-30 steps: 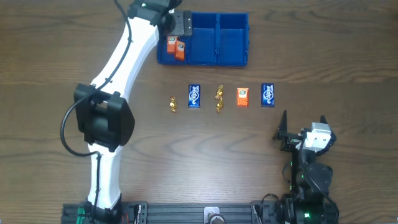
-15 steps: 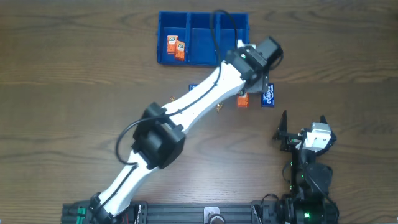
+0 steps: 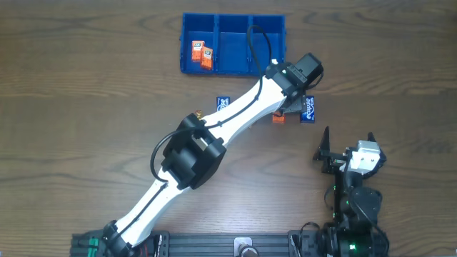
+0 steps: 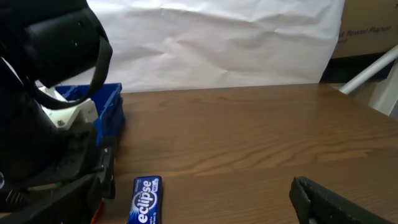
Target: Sort Candies Into Trays
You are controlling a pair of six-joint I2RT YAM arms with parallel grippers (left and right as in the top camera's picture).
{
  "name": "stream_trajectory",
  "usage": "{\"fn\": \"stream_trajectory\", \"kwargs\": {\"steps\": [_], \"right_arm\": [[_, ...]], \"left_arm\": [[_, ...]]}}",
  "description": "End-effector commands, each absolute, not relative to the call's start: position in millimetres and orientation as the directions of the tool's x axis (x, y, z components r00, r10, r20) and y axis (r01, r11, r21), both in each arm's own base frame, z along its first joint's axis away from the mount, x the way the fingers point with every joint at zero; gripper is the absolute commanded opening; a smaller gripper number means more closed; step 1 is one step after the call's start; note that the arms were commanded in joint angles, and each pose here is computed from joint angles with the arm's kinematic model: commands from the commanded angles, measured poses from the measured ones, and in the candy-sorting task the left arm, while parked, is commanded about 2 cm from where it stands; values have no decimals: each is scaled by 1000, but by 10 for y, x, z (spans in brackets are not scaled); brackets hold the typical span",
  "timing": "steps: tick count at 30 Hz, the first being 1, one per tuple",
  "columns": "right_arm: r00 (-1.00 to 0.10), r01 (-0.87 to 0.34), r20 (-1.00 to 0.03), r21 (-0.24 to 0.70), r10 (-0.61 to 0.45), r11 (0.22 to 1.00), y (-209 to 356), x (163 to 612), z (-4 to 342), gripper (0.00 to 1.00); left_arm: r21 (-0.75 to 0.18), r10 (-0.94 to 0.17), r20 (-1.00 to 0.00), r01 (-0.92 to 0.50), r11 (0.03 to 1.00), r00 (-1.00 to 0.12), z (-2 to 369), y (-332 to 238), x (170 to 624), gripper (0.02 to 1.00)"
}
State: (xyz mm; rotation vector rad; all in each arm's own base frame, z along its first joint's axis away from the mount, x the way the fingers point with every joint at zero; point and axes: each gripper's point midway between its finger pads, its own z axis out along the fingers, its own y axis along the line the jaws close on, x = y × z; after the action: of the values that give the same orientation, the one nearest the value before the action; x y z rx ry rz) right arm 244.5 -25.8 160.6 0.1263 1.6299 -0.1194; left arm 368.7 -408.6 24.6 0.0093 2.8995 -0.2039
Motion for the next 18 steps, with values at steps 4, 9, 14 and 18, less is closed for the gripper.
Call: {"fn": "stream_trajectory", "kwargs": {"steps": [4, 9, 14, 18], "right_arm": [[-64, 157, -998, -8, 2, 987, -268, 2442, 1601, 998], [-64, 157, -998, -8, 2, 987, -268, 2442, 1601, 998], [-64, 157, -998, -8, 2, 987, -268, 2442, 1601, 998], [-64, 157, -998, -8, 2, 987, -268, 2442, 1601, 998]], "left_arm": [[-95, 38, -223, 61, 994, -974, 57, -4085, 3653, 864], [-95, 38, -224, 61, 994, -974, 56, -4083, 3655, 844], [-84, 46, -226, 67, 994, -973, 41, -4063, 3656, 836], [-76, 53, -228, 72, 994, -972, 24, -4055, 3659, 829]]}}
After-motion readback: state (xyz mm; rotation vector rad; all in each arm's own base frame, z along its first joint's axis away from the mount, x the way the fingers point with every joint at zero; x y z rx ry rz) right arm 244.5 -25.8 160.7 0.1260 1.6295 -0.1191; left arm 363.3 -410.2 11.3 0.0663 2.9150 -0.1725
